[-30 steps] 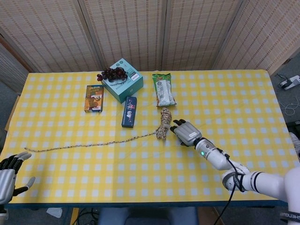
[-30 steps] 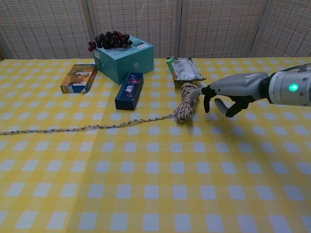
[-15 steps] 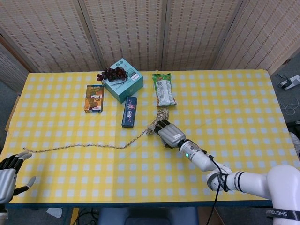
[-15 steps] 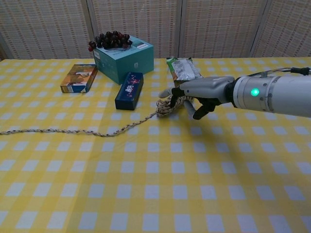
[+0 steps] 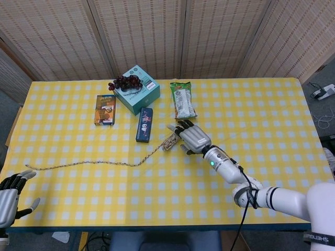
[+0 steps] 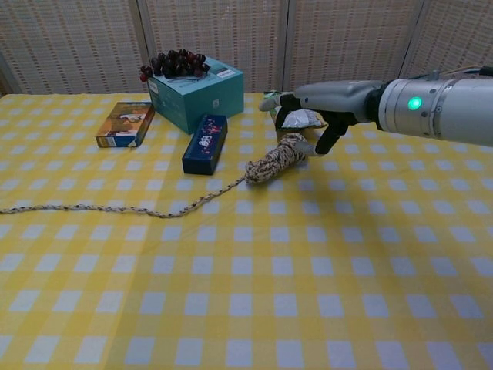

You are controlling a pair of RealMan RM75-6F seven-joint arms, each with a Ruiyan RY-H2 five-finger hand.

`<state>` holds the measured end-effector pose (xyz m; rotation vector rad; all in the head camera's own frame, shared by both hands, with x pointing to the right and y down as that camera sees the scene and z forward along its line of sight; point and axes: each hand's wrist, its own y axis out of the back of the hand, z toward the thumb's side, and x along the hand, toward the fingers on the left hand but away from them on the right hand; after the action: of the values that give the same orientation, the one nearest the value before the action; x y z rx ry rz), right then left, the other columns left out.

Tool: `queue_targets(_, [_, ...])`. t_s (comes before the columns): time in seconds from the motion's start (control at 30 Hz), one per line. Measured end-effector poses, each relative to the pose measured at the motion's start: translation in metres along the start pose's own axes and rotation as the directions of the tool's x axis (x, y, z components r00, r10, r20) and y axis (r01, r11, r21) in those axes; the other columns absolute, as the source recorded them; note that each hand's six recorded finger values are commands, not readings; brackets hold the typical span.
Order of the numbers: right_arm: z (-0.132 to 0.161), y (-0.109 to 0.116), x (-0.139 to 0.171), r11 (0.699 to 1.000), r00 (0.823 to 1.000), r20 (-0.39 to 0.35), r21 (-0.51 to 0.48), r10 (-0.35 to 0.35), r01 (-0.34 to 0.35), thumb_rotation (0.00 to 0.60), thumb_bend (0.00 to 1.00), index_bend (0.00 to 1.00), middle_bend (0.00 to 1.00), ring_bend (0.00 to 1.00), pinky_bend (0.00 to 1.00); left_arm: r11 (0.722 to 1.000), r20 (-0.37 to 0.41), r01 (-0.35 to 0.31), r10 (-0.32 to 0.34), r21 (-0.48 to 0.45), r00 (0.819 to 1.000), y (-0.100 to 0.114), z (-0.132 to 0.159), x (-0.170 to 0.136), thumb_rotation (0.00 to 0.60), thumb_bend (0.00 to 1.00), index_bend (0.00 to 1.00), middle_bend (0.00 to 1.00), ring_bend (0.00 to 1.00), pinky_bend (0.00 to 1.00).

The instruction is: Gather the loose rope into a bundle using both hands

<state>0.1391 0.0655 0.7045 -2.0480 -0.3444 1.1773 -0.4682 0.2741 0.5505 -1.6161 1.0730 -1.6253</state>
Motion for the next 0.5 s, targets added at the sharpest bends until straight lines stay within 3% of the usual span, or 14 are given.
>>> queue_targets(0.13, [-0.008,0.001,-0.014,0.999,0.999,0.024,0.044,0.023,-0.024,0.6,0.25,0.0,0.2,0.0,0.0,1.0,0.005,-0.001,0.001,0.0,1.0,0.001,0.002,0.0,0.6,0.28,0.26,0.19,0.15,0.14])
queue_targets(0.5, [-0.002,-0.005,-0.054,0.991,0.996,0.055,0.101,0.077,-0.082,0.6,0.25,0.0,0.2,0.0,0.0,1.0,-0.024,0.004,-0.004,-0.004,1.0,0.001,-0.006,-0.005,0.6,0.28,0.26,0.19,0.15,0.14])
